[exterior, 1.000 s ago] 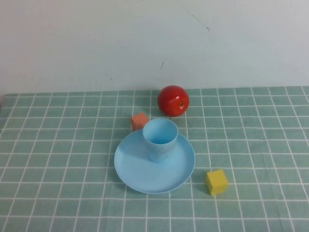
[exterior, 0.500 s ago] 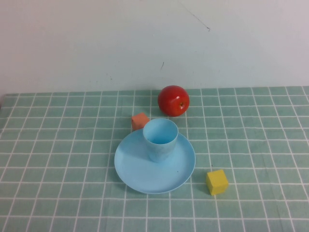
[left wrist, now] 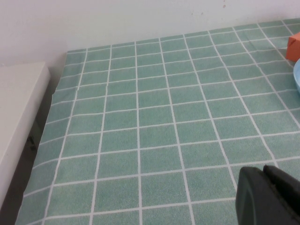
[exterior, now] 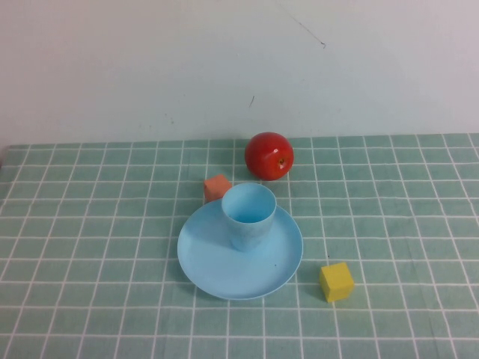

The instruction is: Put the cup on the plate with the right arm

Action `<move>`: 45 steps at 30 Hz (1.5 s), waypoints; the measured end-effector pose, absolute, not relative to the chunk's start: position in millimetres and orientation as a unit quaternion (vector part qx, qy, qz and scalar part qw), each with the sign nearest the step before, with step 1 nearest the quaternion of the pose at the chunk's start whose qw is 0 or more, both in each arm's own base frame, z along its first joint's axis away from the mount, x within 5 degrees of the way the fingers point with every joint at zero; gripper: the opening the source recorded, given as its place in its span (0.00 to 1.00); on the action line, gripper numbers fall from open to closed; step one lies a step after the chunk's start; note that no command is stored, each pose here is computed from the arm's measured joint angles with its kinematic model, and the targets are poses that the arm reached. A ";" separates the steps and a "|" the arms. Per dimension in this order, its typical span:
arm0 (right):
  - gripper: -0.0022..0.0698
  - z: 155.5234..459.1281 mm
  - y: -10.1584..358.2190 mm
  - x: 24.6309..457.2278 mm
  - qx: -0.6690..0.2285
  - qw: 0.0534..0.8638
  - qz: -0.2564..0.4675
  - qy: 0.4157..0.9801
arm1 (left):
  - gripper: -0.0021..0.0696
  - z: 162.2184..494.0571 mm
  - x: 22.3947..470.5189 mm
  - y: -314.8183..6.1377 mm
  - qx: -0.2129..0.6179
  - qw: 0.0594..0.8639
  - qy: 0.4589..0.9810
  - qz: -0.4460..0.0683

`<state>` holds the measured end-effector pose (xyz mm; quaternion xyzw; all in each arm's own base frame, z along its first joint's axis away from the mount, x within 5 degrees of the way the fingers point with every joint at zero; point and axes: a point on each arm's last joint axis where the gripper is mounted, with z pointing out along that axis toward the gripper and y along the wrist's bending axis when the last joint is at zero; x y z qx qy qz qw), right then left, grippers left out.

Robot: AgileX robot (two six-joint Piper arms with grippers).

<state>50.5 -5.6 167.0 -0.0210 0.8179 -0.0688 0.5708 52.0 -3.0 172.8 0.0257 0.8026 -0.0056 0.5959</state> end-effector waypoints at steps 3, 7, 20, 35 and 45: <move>0.03 167.0 -5.6 50.5 -0.021 0.571 -0.069 0.818 | 0.02 172.8 52.0 -3.0 0.026 0.596 0.803 -0.006; 0.03 167.0 -5.6 50.5 -0.021 0.571 -0.069 0.818 | 0.02 172.8 52.0 -3.0 0.026 0.596 0.803 -0.006; 0.03 167.0 -5.6 50.5 -0.021 0.571 -0.069 0.818 | 0.02 172.8 52.0 -3.0 0.026 0.596 0.803 -0.006; 0.03 167.0 -5.5 50.5 -0.020 0.571 -0.068 0.818 | 0.03 172.8 52.1 -2.1 0.019 0.596 0.803 0.000; 0.03 167.0 -5.5 50.5 -0.020 0.571 -0.068 0.818 | 0.02 172.8 52.1 -2.1 0.019 0.596 0.803 0.000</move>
